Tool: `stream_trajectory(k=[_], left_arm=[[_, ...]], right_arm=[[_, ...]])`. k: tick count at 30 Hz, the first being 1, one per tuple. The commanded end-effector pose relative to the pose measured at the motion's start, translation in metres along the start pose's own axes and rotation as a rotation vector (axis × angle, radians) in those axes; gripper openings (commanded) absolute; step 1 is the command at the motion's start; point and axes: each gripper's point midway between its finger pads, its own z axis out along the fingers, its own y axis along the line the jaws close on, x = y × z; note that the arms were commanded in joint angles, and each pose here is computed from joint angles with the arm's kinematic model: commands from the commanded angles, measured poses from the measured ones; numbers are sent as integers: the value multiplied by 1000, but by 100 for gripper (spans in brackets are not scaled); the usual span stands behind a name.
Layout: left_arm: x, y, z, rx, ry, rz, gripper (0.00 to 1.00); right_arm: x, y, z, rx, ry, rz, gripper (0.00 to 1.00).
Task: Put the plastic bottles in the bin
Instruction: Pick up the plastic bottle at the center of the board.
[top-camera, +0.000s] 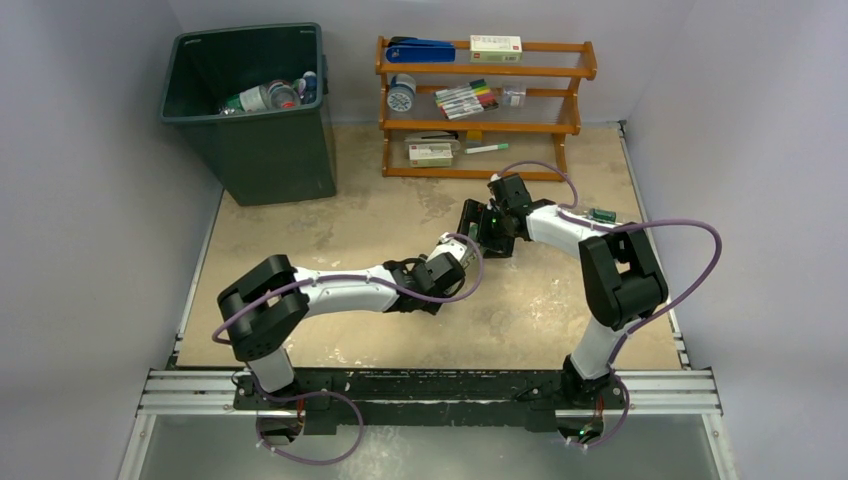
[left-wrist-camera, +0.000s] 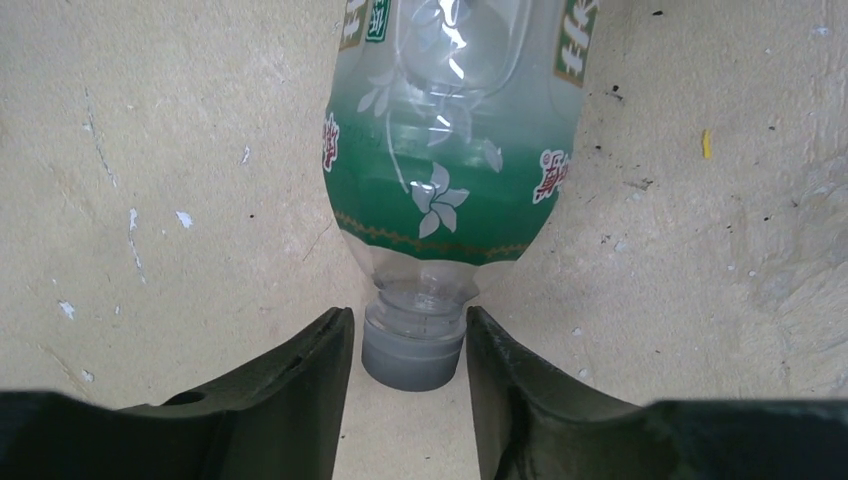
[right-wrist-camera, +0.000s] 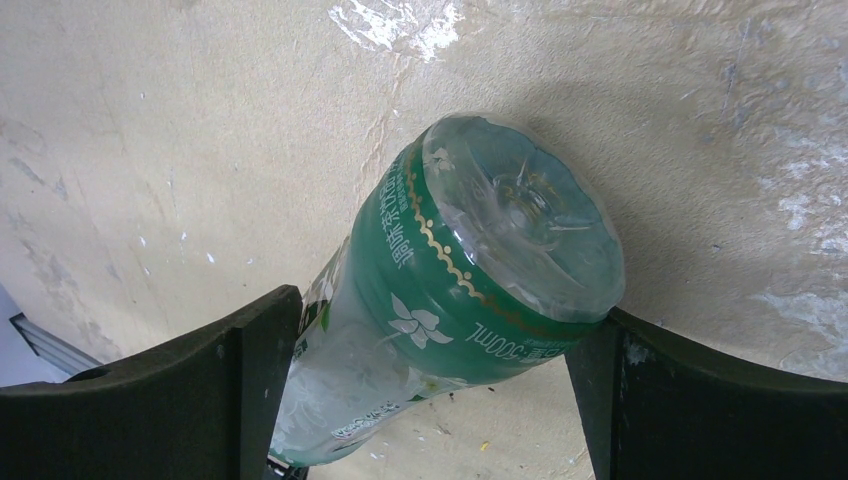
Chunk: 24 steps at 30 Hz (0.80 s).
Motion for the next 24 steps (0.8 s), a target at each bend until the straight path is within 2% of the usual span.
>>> stream_trajectory(k=[1, 6, 15, 24], left_arm=[[-25, -8, -1, 6, -71, -16, 42], [-23, -10, -1, 17, -71, -22, 32], [-36, -4, -23, 28, -132, -68, 31], [-54, 3, -49, 35, -192, -106, 31]], right_arm=[[0, 3, -6, -14, -12, -32, 98], [-1, 7, -13, -23, -21, -35, 98], [-17, 13, -49, -33, -89, -26, 100], [-38, 8, -122, -55, -232, 10, 100]])
